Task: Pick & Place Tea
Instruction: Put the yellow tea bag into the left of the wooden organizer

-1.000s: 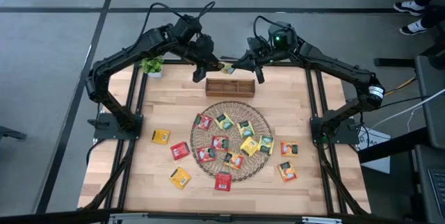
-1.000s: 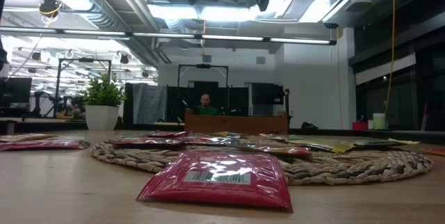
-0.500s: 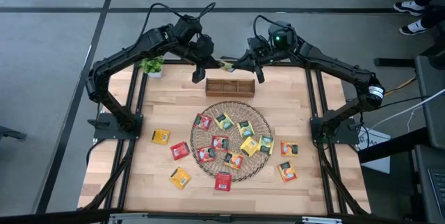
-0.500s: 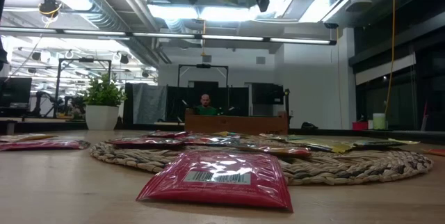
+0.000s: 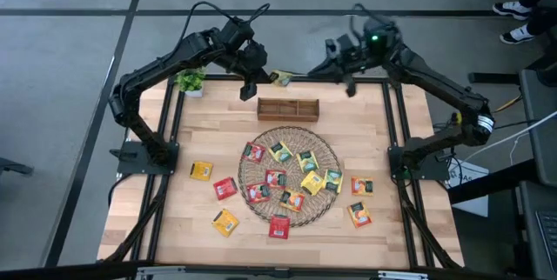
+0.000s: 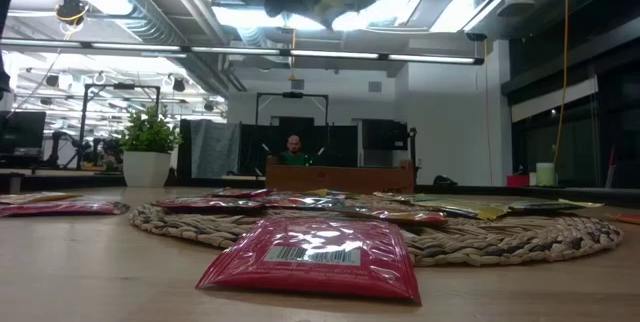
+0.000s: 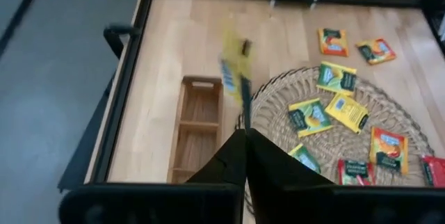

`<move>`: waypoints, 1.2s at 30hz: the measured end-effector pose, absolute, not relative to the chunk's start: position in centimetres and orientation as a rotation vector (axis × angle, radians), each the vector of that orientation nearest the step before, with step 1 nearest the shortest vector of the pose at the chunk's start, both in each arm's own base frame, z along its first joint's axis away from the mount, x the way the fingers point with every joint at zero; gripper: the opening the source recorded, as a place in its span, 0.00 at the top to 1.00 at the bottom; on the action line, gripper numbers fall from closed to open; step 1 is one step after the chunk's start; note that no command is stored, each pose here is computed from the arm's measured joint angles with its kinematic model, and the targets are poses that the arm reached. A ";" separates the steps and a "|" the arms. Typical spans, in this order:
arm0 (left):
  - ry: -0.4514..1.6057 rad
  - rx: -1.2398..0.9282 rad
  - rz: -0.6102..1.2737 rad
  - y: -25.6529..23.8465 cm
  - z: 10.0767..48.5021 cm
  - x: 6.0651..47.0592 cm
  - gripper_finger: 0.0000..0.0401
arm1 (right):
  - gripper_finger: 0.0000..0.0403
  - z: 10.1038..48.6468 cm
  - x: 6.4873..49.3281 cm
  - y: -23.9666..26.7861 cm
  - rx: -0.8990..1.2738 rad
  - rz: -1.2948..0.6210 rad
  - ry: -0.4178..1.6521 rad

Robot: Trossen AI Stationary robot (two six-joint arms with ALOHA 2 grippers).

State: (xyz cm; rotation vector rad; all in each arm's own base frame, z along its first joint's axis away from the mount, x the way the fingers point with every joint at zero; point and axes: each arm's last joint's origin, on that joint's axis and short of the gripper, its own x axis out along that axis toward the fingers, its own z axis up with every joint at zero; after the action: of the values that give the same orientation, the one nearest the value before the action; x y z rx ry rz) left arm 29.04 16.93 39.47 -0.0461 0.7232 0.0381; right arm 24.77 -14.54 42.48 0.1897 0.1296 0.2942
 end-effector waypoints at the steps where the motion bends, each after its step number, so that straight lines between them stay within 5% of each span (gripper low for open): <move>1: 0.741 -0.052 0.041 17.1 39.1 29.3 0.99 | 0.91 42.8 24.3 -14.3 0.182 0.316 0.119; 9: 0.914 -0.089 0.032 18.2 35.1 31.3 0.99 | 0.91 44.1 22.6 -13.3 0.207 0.392 0.099; 28: 1.227 0.019 0.031 19.4 28.6 33.9 0.99 | 0.91 44.4 22.7 -10.2 0.250 0.991 0.140; 36: 1.317 0.057 0.046 19.8 27.1 34.2 0.99 | 0.91 44.4 23.1 -9.1 0.250 1.039 0.148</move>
State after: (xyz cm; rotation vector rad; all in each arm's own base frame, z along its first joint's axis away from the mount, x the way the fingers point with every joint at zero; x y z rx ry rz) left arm 34.22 19.77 27.09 0.0571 1.3169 0.0464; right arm 23.11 -9.13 44.37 0.2500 0.1479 1.0393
